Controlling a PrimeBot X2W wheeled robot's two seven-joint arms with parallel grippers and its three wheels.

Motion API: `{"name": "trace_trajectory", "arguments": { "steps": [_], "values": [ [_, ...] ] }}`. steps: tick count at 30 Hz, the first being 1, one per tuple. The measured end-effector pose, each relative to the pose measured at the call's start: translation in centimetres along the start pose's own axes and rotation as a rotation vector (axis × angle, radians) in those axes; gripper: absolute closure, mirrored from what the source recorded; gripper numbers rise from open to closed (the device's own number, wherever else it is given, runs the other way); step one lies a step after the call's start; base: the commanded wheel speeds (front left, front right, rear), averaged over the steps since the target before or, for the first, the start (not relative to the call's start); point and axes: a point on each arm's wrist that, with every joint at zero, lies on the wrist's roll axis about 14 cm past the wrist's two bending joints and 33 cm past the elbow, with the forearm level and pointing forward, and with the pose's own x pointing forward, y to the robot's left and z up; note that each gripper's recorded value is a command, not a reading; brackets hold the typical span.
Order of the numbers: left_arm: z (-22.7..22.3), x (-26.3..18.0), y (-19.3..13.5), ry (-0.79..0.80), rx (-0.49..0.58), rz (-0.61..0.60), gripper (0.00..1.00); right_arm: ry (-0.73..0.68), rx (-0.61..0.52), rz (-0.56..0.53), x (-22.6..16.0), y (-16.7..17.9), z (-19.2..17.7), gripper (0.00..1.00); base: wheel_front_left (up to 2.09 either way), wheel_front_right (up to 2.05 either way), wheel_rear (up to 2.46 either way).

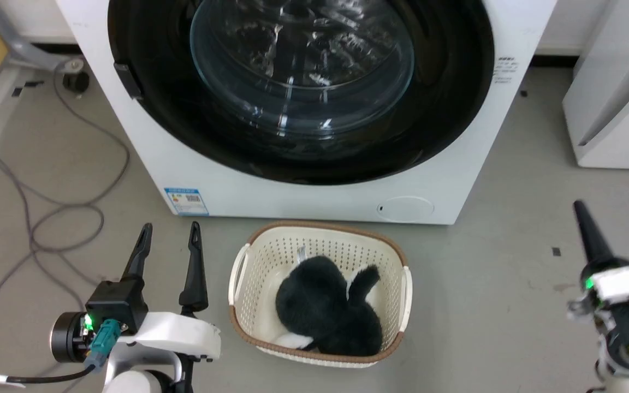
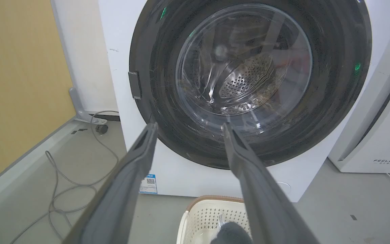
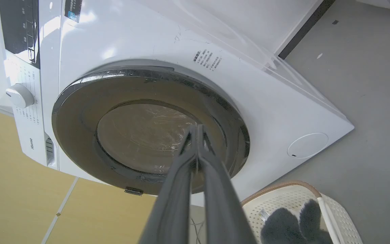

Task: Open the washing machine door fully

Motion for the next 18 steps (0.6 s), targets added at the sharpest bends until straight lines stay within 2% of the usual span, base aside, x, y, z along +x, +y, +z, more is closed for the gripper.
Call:
{"name": "trace_trajectory", "arguments": {
  "steps": [8,18],
  "values": [
    [-0.4,0.9,0.3,-0.002,-0.013,0.011,0.00,-0.015,0.102,0.011,3.4,0.2,1.3,1.00,0.00,0.00,0.00],
    [-1.3,2.0,0.6,0.002,-0.023,0.024,0.00,-0.052,0.227,0.073,8.0,2.0,3.4,1.00,0.00,0.00,0.00]
  ]
}}
